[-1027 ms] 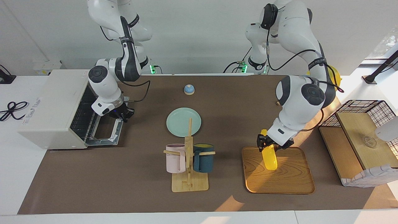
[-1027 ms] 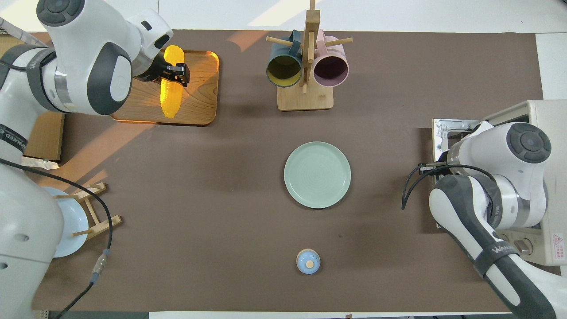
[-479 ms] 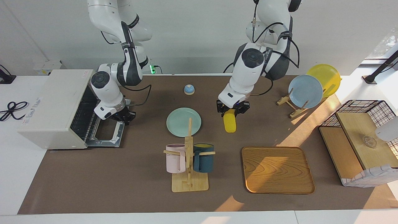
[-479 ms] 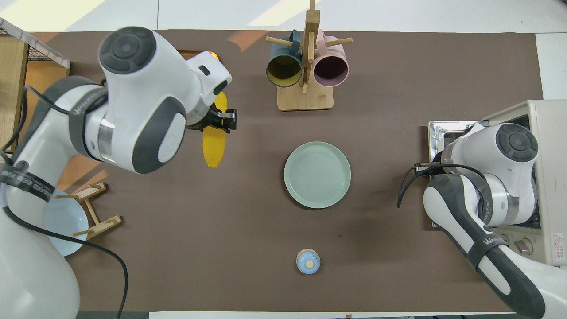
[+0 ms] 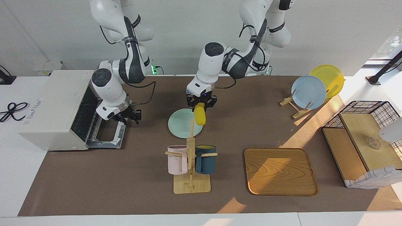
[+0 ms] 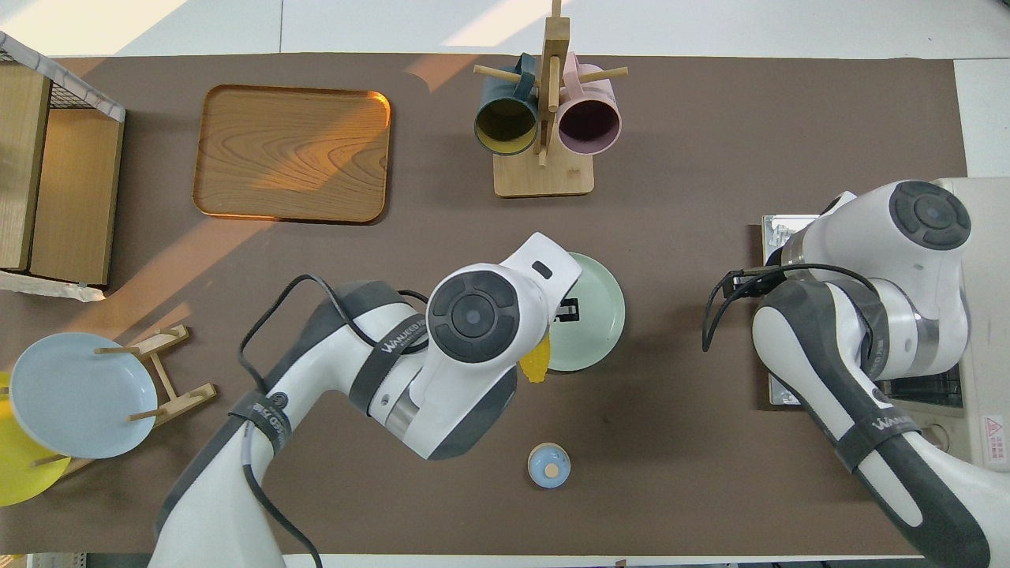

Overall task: Put corn in oven
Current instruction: 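Lift the corn with the left gripper and carry it toward the green plate, then lower the corn onto the green plate and open the left gripper, then withdraw the left gripper while the right gripper reaches the corn on the plate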

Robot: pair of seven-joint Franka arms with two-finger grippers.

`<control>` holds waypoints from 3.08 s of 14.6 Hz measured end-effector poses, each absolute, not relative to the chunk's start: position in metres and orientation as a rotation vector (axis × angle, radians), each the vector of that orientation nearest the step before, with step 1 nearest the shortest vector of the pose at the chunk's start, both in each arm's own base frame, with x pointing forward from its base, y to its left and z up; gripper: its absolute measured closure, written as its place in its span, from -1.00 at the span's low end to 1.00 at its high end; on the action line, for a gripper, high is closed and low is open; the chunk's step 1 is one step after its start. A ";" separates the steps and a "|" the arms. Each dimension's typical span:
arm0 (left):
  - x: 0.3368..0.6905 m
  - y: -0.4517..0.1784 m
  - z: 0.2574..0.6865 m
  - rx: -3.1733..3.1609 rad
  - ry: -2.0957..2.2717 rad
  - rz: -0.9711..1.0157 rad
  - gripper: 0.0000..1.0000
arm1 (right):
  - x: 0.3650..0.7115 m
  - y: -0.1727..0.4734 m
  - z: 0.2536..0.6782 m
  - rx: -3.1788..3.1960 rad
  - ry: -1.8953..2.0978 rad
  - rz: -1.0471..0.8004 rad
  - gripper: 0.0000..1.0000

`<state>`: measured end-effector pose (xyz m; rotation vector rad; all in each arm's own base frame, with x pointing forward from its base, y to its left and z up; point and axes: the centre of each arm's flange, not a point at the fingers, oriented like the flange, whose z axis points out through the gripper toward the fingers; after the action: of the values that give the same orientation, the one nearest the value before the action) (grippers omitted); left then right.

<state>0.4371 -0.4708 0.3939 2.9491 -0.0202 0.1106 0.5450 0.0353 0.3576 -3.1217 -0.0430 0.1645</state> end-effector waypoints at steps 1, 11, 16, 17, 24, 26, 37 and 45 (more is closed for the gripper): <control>0.432 -0.482 0.381 2.936 -0.006 0.122 -0.13 | 0.548 0.034 0.373 -3.121 -0.039 0.190 -0.29; 0.441 -0.507 0.317 2.888 0.048 0.192 -0.13 | 0.549 0.026 0.403 -3.119 -0.017 0.200 -1.00; 0.444 -0.505 0.317 2.889 0.054 0.194 -0.47 | 0.551 0.031 0.403 -3.120 -0.032 0.171 -1.00; 0.446 -0.504 0.318 2.889 0.058 0.197 -0.67 | 0.551 0.032 0.403 -3.120 -0.034 0.166 -1.00; 0.510 -0.432 0.412 2.965 -0.006 0.141 -1.00 | 0.551 0.062 0.404 -3.106 -0.079 0.126 -1.00; 0.527 -0.391 0.449 2.989 -0.054 0.115 -1.00 | 0.549 0.100 0.405 -3.093 -0.043 0.093 -1.00; 0.595 -0.164 0.540 3.033 -0.348 -0.026 -1.00 | 0.479 0.407 0.334 -3.091 0.004 0.032 -0.71; 0.579 -0.082 0.581 3.089 -0.514 -0.069 -1.00 | 0.478 0.403 0.304 -3.116 0.008 0.062 0.15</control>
<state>0.5787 -0.0815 0.5807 3.0894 -0.5140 -0.0692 0.4779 0.4032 0.3044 -3.1160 0.0076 0.0617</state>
